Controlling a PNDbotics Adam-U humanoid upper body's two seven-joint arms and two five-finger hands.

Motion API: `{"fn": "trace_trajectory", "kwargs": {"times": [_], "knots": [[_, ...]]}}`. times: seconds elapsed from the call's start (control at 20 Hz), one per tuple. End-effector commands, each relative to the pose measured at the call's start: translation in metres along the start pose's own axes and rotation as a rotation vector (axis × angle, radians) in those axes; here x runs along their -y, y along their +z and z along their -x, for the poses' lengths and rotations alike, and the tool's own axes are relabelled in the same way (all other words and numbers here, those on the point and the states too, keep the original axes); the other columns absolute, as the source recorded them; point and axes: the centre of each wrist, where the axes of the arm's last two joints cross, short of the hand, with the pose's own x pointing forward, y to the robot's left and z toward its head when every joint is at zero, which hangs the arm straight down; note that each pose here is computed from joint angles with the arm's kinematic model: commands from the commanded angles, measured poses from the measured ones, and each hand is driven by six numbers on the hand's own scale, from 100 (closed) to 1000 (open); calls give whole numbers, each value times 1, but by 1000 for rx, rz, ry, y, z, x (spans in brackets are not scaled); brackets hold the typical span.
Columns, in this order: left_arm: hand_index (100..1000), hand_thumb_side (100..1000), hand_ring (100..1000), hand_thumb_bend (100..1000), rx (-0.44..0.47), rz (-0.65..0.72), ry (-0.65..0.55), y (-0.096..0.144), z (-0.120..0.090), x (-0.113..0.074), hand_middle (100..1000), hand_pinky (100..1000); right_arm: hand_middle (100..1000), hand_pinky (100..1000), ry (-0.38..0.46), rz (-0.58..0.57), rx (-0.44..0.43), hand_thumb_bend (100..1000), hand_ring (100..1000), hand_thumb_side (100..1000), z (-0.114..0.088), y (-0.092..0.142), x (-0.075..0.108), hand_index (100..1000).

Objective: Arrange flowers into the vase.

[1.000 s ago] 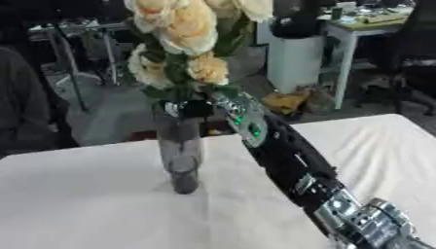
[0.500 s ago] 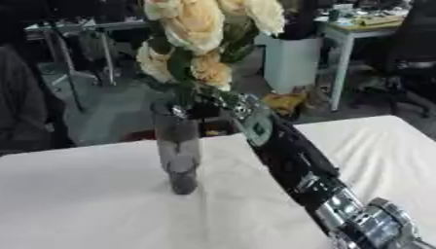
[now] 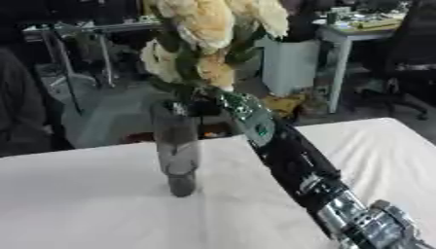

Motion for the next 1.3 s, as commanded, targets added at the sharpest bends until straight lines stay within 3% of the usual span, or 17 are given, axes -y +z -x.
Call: {"fn": "trace_trajectory", "kwargs": {"times": [0.05,0.2,0.25,1.0,1.1,1.3], "knots": [[722,984,603,410,20,-6,-5,-3,-5,-3,614,605,927,899,21,26,45,557,1000,779,-10,3,24,994],[722,984,603,410,19,-7,-6,-3,-5,-4,614,605,927,899,17,16,52,557,1000,779,-11,4,26,994],[723,986,603,410,17,-8,-6,-2,-4,-4,613,604,936,910,19,10,55,630,1000,790,-11,5,26,1000],[723,989,603,409,-3,-35,-10,2,1,-9,613,604,935,907,-5,-53,124,627,1000,803,-12,19,27,1000],[724,991,606,408,-8,-43,-12,4,3,-11,617,605,920,882,-2,-40,129,536,1000,766,-11,23,31,994],[724,991,606,408,-13,-80,-29,7,5,-18,617,605,920,882,22,21,191,536,1000,766,-12,39,39,994]]}}
